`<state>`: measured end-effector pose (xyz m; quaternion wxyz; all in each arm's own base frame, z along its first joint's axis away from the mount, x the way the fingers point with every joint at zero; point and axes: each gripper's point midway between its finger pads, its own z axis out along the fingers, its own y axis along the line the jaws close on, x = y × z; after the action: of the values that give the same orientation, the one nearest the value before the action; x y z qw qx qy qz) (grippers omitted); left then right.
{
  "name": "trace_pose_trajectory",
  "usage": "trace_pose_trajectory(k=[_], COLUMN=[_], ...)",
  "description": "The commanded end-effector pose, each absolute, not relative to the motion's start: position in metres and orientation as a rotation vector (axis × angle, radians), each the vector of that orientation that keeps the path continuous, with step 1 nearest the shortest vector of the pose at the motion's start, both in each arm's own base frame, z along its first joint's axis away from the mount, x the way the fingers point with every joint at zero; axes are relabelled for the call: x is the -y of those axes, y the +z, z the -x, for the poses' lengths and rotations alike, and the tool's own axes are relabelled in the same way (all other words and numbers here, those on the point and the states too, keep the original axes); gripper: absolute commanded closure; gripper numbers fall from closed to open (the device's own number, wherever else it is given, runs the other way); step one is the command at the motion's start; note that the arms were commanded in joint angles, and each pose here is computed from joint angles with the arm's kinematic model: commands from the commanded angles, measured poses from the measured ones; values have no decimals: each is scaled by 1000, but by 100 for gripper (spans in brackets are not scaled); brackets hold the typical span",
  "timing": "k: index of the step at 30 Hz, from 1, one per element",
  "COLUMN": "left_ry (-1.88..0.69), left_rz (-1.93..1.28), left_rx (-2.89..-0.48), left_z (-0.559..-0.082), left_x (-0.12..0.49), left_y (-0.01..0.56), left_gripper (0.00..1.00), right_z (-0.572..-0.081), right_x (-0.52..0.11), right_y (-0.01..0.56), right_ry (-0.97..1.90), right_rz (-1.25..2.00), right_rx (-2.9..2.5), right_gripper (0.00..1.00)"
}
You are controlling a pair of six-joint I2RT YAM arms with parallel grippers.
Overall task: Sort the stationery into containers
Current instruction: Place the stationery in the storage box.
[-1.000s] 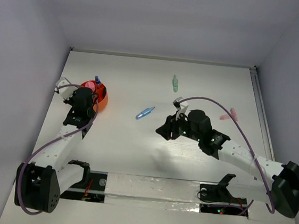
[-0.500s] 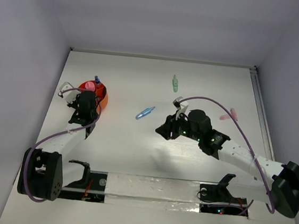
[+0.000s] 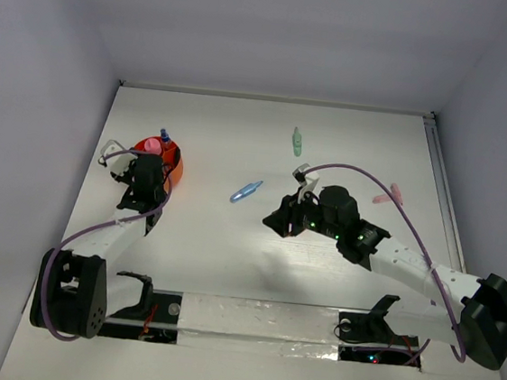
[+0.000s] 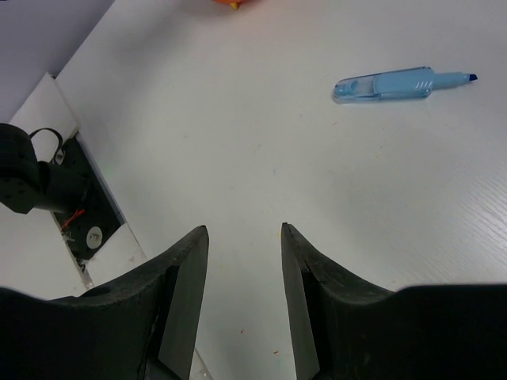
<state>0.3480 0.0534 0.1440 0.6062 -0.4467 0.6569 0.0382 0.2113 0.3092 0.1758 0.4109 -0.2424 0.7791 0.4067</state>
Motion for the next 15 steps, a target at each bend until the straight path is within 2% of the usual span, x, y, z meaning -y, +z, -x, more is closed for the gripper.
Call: trace_pose_trajectory(k=[1, 8, 15], left_ry=[47, -10, -79], left_rz=[1055, 1039, 942], left_rx=[-1465, -1441, -1560], left_z=[-349, -338, -329], left_x=[-55, -49, -25], left_y=[157, 174, 165], left_gripper=[62, 59, 66], right_z=[-210, -210, -209], right_x=[-314, -315, -316], right_y=[183, 183, 182], right_ry=[1057, 1058, 1066], right_rz=[621, 622, 629], right_rx=[-1914, -1913, -1916], right_gripper=[52, 52, 52])
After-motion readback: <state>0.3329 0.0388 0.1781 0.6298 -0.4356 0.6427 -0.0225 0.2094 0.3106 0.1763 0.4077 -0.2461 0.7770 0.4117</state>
